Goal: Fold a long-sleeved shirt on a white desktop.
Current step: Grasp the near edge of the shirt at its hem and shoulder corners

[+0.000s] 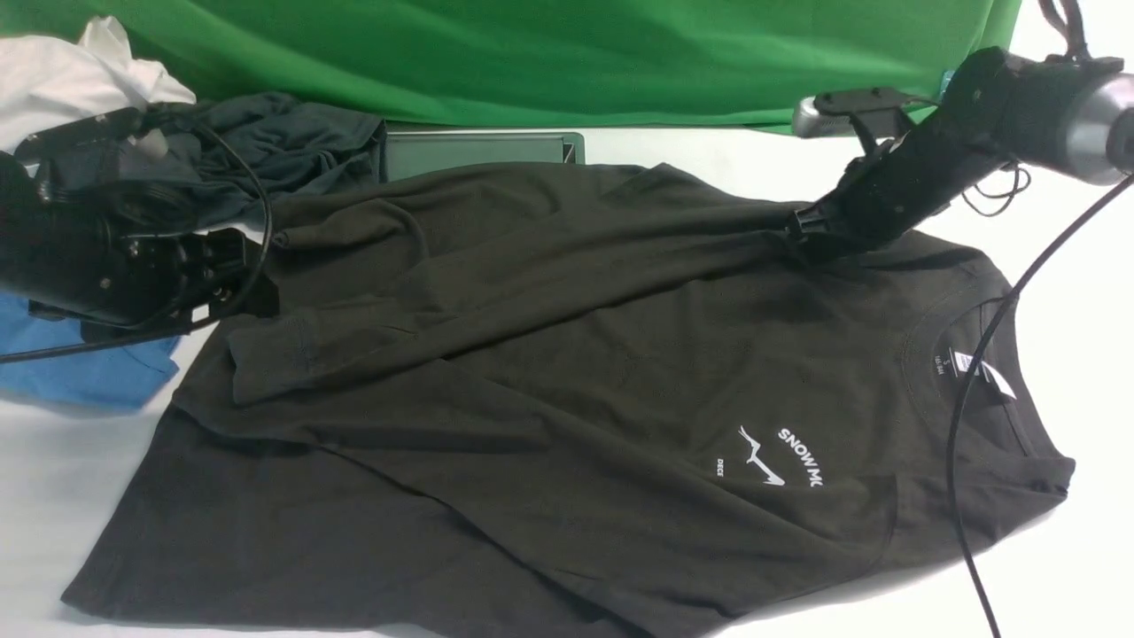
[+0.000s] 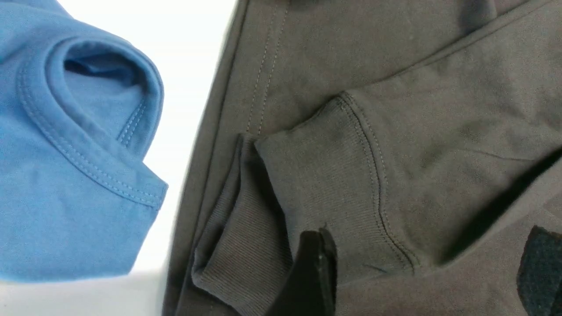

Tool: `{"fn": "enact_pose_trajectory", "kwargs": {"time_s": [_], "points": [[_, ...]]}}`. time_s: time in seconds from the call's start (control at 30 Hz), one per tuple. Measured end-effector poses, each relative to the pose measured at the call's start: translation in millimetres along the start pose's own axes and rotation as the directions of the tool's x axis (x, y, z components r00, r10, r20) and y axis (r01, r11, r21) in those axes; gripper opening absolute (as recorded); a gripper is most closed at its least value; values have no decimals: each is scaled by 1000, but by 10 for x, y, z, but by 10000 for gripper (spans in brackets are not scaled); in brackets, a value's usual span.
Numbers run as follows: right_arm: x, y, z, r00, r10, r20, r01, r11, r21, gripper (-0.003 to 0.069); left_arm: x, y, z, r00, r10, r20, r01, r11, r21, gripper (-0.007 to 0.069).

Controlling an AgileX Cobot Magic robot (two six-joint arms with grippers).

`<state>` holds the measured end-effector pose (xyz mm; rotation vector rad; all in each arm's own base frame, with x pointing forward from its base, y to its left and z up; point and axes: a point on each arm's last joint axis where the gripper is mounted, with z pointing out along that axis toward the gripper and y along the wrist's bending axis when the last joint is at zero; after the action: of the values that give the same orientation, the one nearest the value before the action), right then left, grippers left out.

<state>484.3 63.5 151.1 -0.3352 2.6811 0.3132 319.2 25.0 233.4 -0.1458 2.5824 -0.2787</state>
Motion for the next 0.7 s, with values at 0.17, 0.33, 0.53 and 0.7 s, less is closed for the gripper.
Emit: {"fn": "enact_pose_trajectory", "kwargs": {"time_s": [0.17,0.33,0.53,0.7], "points": [[-81,-14,-157,998,-3,60,2,1000,18,25,7,-2,0,1000,1,-8,-1,1000,2,587],[-294,88,-412,976,-24,215,19,1000,23,25,10,-3,0,1000,1,-11,-1,1000,3,587],[-331,360,-292,966,-118,229,121,993,2,25,10,-3,0,1000,1,-11,-1,1000,3,587],[-136,425,18,978,-199,69,201,979,-28,25,14,-4,0,1000,2,-15,-2,1000,5,587]]}}
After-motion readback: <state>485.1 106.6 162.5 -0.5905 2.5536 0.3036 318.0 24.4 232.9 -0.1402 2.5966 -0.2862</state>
